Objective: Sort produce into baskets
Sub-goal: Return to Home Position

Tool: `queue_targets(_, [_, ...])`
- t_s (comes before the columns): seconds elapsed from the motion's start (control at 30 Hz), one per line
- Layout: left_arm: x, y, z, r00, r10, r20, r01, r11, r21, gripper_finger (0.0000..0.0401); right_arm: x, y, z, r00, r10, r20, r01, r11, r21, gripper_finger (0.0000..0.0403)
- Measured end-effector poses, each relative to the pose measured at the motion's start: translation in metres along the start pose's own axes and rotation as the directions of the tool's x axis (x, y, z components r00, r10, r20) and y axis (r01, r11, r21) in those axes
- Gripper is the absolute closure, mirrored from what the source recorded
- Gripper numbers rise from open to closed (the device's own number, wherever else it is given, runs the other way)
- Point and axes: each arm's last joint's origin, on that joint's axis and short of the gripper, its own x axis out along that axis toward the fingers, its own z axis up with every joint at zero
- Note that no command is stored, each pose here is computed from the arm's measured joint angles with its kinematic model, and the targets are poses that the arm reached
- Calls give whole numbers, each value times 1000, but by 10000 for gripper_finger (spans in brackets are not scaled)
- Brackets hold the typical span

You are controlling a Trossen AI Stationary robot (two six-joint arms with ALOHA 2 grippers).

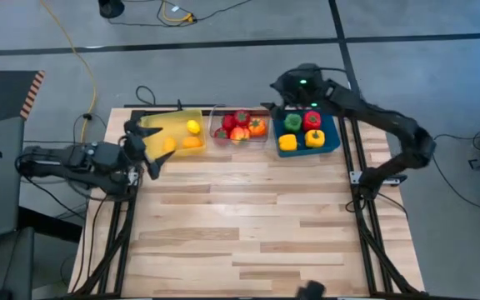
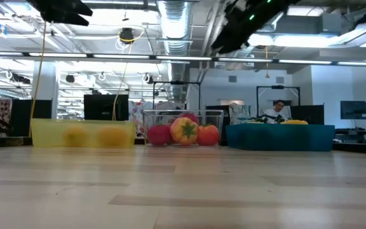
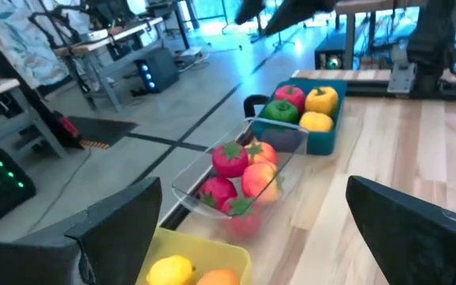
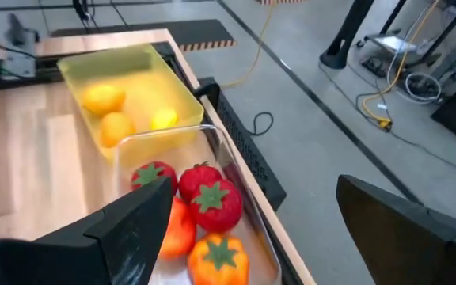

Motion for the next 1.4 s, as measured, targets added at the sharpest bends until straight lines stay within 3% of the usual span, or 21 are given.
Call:
queue_targets(0.13, [-7,6,-8,1000,-1,1,1,999,-54,13,-48,3,6,1000,14,-2,-14,999,-53,21])
queue_targets(0.27, [-2,1,-35,1000,-6,-22,4,997,-72,13,-83,8,3,996,91,-15,-92,994,-51,21])
queue_targets(0.47, [7,-6,-70,999,-7,40,12,993,-118,13,-115,21,-33,981,194,17,-194,981,-13,21])
queue_targets(0.73, [7,-9,-101,991,-82,102,98,981,-167,13,-128,35,-101,981,175,87,-183,979,87,21])
queue_targets(1.0, [9,-10,-120,973,-77,217,114,980,-166,13,-130,46,-152,972,165,168,-189,972,142,21])
queue_targets(1.4, [16,-18,-132,970,-120,211,150,980,-129,13,-126,56,-203,950,214,227,-258,948,187,21])
